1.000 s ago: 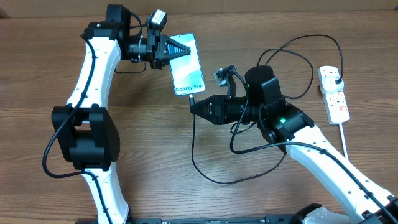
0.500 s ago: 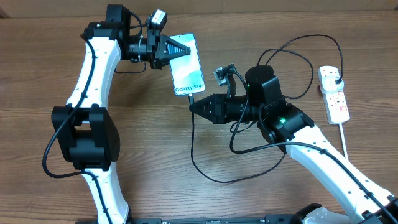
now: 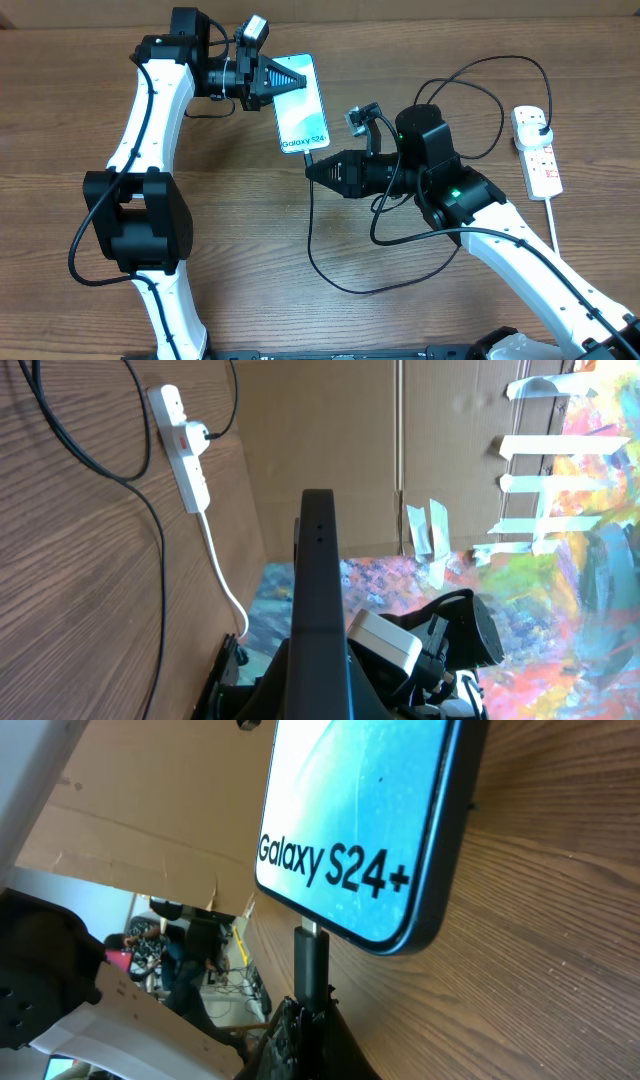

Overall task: Plug charger to phone and switch on socket
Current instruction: 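Open the right gripper and pull it back from the plugged cable, then lower the phone flat onto the table with the left gripper and release, then raise the left arm away and move the right gripper to the power strip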

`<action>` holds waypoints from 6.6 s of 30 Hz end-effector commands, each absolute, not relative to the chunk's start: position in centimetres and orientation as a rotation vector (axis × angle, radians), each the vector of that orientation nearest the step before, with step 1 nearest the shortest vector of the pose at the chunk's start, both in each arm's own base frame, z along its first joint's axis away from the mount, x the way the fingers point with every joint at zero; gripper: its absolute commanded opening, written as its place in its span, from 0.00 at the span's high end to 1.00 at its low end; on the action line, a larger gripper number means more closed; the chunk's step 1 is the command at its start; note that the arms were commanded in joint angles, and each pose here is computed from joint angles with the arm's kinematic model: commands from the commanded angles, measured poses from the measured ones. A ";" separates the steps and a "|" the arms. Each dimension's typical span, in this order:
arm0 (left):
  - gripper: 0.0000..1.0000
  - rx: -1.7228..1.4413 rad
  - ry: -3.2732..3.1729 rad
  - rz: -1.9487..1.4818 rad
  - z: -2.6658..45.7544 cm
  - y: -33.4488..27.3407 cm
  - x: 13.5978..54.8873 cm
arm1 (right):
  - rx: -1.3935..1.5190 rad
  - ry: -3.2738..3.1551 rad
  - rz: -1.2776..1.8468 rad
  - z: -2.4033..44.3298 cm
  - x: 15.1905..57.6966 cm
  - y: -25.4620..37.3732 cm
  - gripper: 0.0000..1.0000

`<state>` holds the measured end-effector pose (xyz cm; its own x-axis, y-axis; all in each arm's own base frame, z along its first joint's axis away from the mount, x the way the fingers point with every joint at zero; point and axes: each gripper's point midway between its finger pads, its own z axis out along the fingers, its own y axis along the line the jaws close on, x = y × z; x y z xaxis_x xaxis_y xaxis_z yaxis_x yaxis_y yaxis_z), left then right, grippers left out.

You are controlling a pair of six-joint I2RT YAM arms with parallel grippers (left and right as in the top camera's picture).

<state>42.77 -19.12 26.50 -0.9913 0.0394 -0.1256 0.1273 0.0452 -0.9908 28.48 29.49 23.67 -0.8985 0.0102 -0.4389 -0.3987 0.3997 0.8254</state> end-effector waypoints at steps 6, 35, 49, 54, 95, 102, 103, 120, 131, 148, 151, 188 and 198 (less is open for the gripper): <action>0.96 0.185 2.169 -2.198 28.0 -19.3 42.5 | -0.301 2.259 1.493 23.9 29.5 29.0 0.96; 0.96 0.239 2.176 -2.210 28.0 -20.8 41.7 | -0.236 2.239 1.461 24.0 31.0 28.3 0.96; 0.96 0.229 2.224 -2.148 27.2 -20.7 42.0 | -0.188 2.409 1.449 21.2 29.2 27.6 0.84; 0.96 0.215 2.305 -2.043 25.7 -20.6 42.4 | -0.186 2.421 1.450 21.0 29.1 27.4 0.77; 0.96 0.158 2.996 -1.018 9.3 -14.0 42.8 | 0.233 2.714 0.969 13.9 30.2 18.2 0.44; 0.96 0.120 3.076 -1.033 5.8 -14.0 42.5 | 0.236 2.728 0.948 13.7 30.0 17.9 0.44; 0.96 0.116 3.084 -1.035 5.4 -13.9 42.4 | 0.240 2.731 0.939 13.6 30.0 17.8 0.44; 0.96 0.048 3.187 -0.929 1.8 -12.9 42.1 | 0.247 2.736 0.922 13.4 30.0 17.6 0.44; 0.78 0.049 3.196 -0.915 1.7 -12.7 42.0 | 0.247 2.736 0.922 13.4 30.0 17.6 0.44; 0.61 0.035 3.270 -0.691 0.7 -10.6 41.6 | 0.247 2.736 0.922 13.4 29.9 17.6 0.44; 0.59 0.041 3.285 -0.611 0.3 -9.8 41.6 | 0.247 2.736 0.922 13.4 29.9 17.6 0.43; 0.39 0.073 2.753 -0.376 24.9 -5.7 46.5 | 0.352 2.545 0.877 19.6 29.7 11.6 0.43; 0.00 0.091 2.642 -0.363 29.7 -5.6 44.9 | 0.696 2.391 0.762 20.8 30.6 2.6 0.42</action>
